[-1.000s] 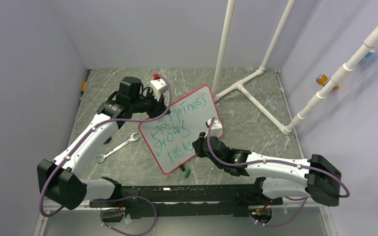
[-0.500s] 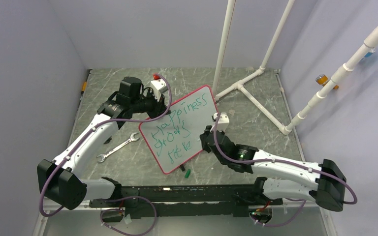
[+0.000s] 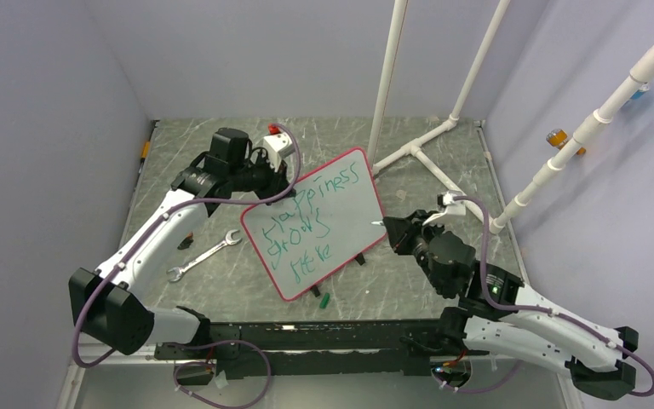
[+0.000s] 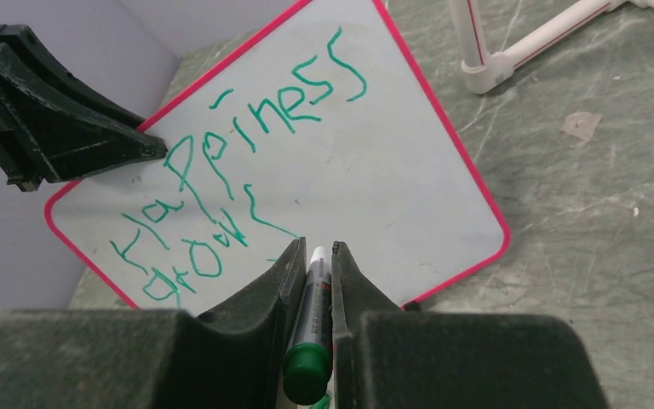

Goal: Write a sentence on the whiteboard

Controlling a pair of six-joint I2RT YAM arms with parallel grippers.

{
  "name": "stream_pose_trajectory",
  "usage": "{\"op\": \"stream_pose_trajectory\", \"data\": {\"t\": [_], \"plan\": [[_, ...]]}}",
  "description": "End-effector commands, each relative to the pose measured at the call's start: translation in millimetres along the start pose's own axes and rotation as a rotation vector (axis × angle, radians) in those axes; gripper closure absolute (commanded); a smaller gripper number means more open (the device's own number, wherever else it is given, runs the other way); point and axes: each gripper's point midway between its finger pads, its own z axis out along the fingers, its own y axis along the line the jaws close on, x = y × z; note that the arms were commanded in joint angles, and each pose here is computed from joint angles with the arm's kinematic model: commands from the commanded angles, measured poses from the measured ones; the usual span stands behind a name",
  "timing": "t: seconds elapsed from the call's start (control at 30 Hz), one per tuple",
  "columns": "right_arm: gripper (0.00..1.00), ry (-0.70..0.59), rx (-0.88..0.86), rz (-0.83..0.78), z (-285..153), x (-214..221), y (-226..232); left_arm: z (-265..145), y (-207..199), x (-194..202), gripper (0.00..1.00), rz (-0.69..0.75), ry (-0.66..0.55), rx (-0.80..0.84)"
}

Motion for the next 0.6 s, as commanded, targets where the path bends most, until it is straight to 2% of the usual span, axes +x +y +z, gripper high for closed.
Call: {"op": "stream_pose_trajectory", "data": {"t": [0.0, 0.57], "plan": [[1.00, -0.008, 0.034, 0.002, -9, -5, -13, -3, 6, -4, 1.00, 0.061, 0.028, -0.021], [1.00, -0.027, 0.045, 0.043, -23, -10, -28, -17, -11, 22, 1.00, -0.025, 0.127, 0.019]]}}
